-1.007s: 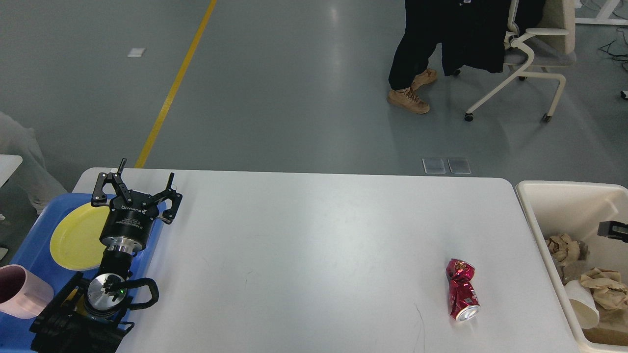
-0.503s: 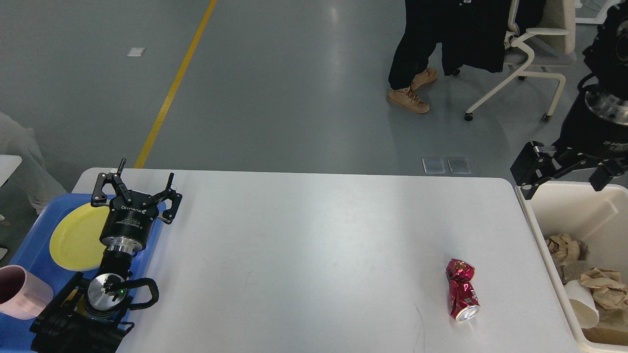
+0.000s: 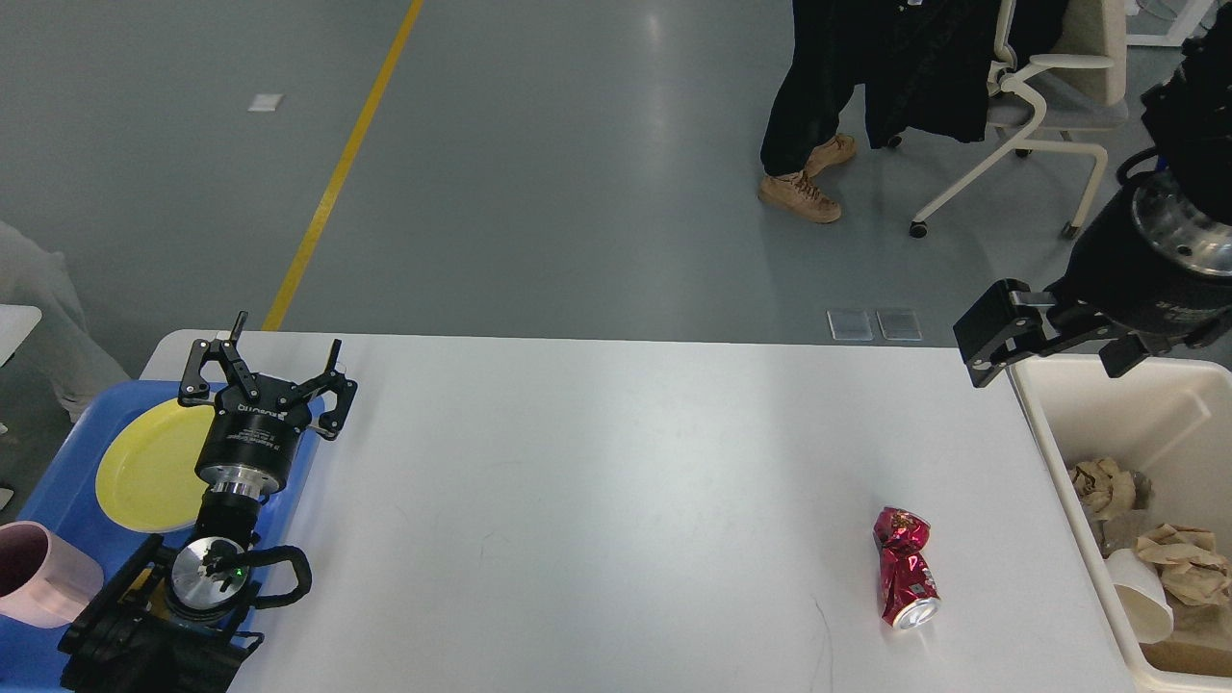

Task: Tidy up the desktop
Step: 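Raise the right gripper and reach over the red can, then lower the right gripper onto the red can and grasp it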

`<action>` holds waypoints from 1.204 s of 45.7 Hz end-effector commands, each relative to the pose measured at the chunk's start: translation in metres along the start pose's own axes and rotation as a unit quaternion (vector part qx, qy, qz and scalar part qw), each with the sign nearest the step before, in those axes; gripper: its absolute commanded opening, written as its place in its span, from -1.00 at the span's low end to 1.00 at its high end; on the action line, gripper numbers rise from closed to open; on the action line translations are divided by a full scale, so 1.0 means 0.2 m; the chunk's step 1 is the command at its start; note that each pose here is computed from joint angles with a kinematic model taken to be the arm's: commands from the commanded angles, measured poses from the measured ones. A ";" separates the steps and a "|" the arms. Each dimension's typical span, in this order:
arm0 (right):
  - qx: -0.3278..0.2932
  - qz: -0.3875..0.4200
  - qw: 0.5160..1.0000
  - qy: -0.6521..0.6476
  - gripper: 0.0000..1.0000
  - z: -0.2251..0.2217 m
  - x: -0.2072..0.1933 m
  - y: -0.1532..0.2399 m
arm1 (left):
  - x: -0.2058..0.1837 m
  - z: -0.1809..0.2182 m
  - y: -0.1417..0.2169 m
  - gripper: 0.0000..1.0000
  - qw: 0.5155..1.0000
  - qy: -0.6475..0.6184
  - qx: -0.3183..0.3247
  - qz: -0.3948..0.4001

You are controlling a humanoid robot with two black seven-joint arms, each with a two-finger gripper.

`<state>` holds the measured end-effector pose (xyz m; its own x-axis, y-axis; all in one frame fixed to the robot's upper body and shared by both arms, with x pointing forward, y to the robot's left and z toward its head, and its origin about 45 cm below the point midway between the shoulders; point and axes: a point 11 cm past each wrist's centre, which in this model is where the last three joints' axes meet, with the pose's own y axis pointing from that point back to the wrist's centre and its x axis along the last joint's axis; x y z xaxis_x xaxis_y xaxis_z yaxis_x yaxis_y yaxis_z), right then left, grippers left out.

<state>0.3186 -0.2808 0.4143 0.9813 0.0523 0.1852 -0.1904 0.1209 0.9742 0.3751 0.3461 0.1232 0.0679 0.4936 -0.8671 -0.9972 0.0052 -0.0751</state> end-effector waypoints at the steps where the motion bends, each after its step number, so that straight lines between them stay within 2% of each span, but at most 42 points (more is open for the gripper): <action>1: 0.003 -0.007 1.000 0.000 1.00 0.00 -0.01 -0.03 | 0.00 0.00 0.00 0.93 1.000 0.000 0.000 0.000; 11: 0.025 -0.047 0.999 0.010 1.00 -0.07 -0.01 -0.33 | 0.00 0.00 0.00 0.93 1.000 0.000 0.000 -0.001; 17: 0.033 -0.038 0.999 -0.002 1.00 -0.07 0.00 -0.58 | 0.00 0.00 0.00 0.93 1.000 0.000 0.000 -0.001; 31: 0.051 -0.055 0.997 -0.029 1.00 -0.12 -0.14 -1.15 | 0.00 0.00 0.00 0.93 1.000 0.000 0.000 0.000; 44: 0.034 -0.052 0.998 -0.032 1.00 -0.10 -0.23 -1.43 | 0.00 0.00 0.00 0.93 1.000 0.000 0.000 -0.001; 55: 0.032 -0.050 0.998 -0.032 1.00 -0.12 -0.31 -1.53 | 0.00 0.00 0.00 0.93 1.000 0.000 0.000 0.000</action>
<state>0.3169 -0.2966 0.1088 0.9965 -0.0183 0.0820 -0.0808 0.0550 0.9952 0.3753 0.3459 0.1235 0.0691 0.4940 -0.8667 -0.9971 0.0063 -0.0759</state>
